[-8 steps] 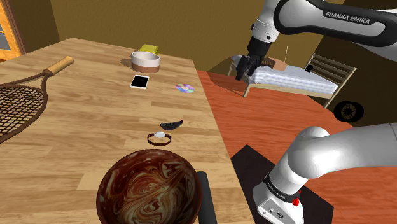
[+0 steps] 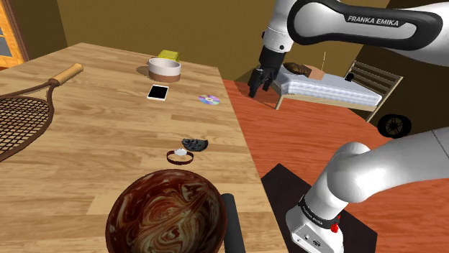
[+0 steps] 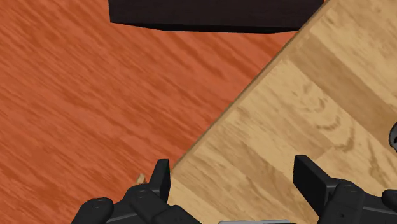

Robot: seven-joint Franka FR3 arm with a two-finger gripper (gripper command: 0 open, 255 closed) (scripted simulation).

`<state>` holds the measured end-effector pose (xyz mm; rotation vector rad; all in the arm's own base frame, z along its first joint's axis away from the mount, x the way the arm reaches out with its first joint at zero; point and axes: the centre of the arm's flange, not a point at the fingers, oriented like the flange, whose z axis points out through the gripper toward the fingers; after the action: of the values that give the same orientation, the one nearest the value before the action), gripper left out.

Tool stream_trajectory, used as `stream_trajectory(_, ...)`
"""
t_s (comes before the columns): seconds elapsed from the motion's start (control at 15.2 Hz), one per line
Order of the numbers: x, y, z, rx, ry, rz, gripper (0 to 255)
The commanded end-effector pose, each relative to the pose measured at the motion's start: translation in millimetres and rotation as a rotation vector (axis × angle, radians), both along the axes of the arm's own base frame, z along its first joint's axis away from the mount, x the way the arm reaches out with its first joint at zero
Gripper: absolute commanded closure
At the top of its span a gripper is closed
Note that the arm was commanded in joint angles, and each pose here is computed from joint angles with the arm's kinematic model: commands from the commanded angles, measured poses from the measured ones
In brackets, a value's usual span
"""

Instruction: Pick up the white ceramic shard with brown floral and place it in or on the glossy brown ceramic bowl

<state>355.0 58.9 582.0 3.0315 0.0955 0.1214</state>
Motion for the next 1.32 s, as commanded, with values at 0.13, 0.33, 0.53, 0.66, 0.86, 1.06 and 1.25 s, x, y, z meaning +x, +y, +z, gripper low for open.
stream_trajectory(0.13, 17, 49, -22, -0.003, 0.028, 0.046, 0)
stream_trajectory(0.33, 28, 84, -37, -0.006, 0.049, 0.08, 0)
stream_trajectory(0.53, 37, 121, -52, -0.009, 0.071, 0.114, 0)
stream_trajectory(0.66, 43, 145, -63, -0.012, 0.085, 0.136, 0)
stream_trajectory(0.86, 50, 181, -79, -0.015, 0.106, 0.17, 0)
stream_trajectory(1.06, 55, 218, -95, -0.018, 0.127, 0.204, 0)
stream_trajectory(1.25, 59, 255, -111, -0.021, 0.148, 0.238, 0)
